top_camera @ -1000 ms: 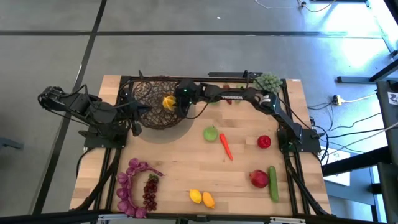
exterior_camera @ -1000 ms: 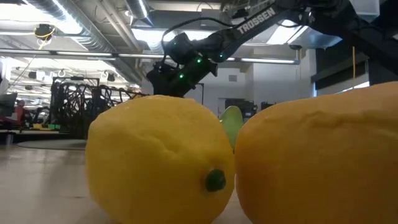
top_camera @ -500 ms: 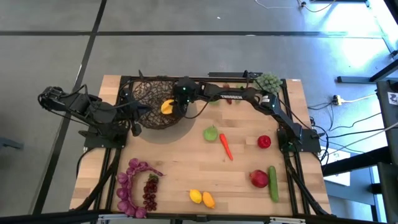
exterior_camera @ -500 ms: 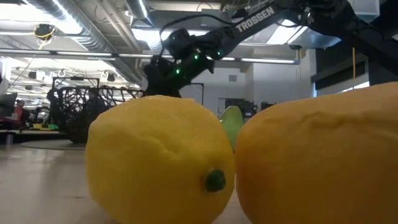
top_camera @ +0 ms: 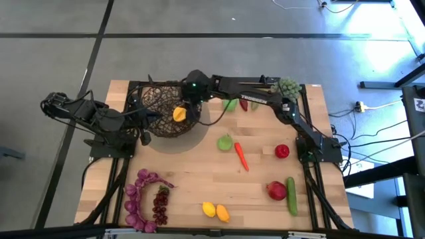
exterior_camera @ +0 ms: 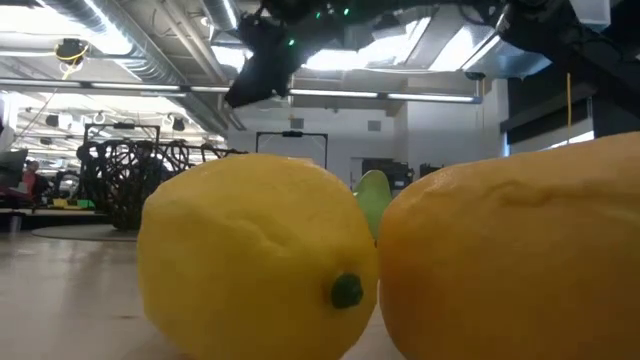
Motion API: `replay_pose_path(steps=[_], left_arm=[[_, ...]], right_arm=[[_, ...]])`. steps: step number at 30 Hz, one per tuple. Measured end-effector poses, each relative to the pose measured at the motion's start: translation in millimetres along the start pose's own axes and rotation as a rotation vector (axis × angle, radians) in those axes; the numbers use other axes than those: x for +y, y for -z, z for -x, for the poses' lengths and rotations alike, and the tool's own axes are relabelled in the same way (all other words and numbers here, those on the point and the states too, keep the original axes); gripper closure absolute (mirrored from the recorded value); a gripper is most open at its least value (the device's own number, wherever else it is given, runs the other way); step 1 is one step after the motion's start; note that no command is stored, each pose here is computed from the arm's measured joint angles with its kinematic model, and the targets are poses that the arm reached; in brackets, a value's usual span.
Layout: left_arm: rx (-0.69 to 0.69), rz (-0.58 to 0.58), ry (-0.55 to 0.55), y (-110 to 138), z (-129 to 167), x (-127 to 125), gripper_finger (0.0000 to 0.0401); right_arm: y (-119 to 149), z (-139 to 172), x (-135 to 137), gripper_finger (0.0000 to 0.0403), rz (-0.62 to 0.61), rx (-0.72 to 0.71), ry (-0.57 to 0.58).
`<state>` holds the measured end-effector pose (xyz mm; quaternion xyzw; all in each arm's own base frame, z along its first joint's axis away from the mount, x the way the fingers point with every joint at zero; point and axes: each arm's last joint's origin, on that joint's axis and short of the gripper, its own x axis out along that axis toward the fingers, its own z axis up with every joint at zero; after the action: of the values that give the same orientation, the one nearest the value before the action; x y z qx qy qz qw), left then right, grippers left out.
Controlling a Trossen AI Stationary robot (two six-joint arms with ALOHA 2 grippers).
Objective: Build produce basket
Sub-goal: Put the green pear into the black wire basket
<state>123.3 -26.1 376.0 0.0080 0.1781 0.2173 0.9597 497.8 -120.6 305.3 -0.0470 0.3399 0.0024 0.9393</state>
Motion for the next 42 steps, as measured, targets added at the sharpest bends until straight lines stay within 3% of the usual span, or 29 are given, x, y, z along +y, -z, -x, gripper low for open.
replay_pose_path(steps=[12, 18, 25, 29, 34, 42], left_arm=[[-0.007, 0.010, 0.002, 0, 3, 3, 0.0401], [-0.008, 0.038, 0.003, 0, 3, 3, 0.0401], [-0.008, 0.038, 0.003, 0, 3, 3, 0.0401], [-0.005, 0.038, 0.017, 0, 3, 3, 0.0401], [-0.003, 0.038, 0.025, 0, 3, 3, 0.0401], [-0.003, 0.032, 0.025, 0, 3, 3, 0.0401]], right_arm=[[16, 81, 37, 0.0254, -0.070, 0.423, -0.136], [32, 99, 47, 0.0254, -0.177, 0.651, -0.179], [48, 85, 54, 0.0254, -0.216, 0.699, -0.347], [66, 70, 56, 0.0254, -0.197, 0.774, -0.367], [87, 53, 55, 0.0254, -0.150, 0.853, -0.278], [99, 39, 57, 0.0254, -0.168, 0.831, -0.318]])
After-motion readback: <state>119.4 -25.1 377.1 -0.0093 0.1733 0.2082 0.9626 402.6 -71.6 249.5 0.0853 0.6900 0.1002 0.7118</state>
